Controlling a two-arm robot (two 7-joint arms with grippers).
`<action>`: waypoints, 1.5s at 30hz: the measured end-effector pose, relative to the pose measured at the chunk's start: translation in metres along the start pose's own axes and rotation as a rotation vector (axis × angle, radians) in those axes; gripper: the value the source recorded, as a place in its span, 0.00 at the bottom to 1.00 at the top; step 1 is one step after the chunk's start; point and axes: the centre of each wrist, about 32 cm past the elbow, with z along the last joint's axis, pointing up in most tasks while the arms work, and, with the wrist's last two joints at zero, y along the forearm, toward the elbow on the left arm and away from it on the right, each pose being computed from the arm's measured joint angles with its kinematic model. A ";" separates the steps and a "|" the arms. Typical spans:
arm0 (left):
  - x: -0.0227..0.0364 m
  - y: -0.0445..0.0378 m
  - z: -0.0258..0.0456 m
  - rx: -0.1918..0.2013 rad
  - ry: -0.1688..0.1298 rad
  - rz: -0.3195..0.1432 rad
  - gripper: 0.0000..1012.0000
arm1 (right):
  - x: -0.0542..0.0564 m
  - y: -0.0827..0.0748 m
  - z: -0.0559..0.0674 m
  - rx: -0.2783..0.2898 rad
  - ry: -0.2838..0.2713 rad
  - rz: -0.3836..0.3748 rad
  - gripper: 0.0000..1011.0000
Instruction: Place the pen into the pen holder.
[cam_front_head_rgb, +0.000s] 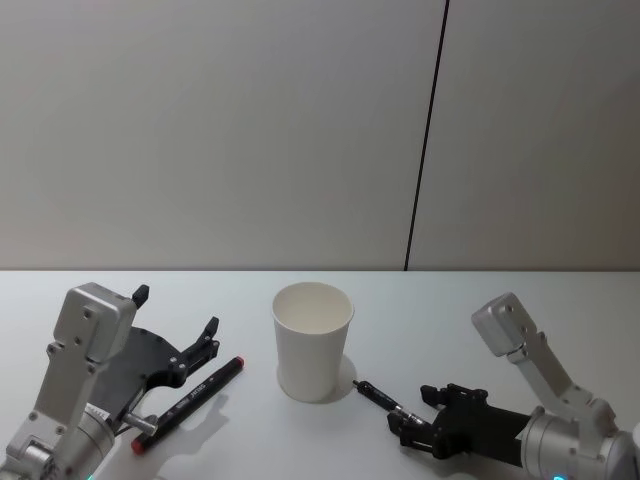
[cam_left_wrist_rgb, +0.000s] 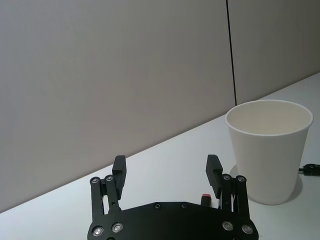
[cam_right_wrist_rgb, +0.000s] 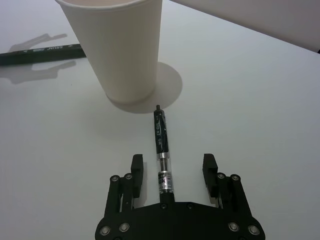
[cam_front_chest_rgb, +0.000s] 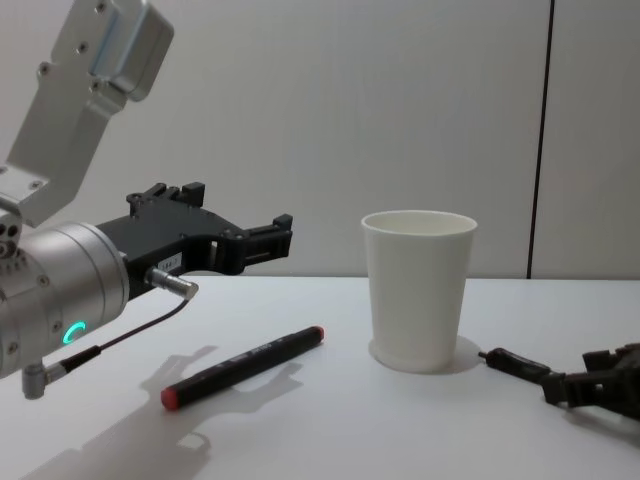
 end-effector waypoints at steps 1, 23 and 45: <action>0.0000 0.0000 0.0000 0.000 0.000 0.000 0.99 | 0.000 0.000 0.000 0.001 0.001 0.001 0.70; 0.0000 0.0000 0.0000 0.000 0.000 0.000 0.99 | 0.000 0.001 0.001 0.009 0.009 0.013 0.13; 0.0000 0.0000 0.0000 0.000 0.000 0.000 0.99 | 0.000 0.005 0.003 0.068 0.083 -0.030 0.13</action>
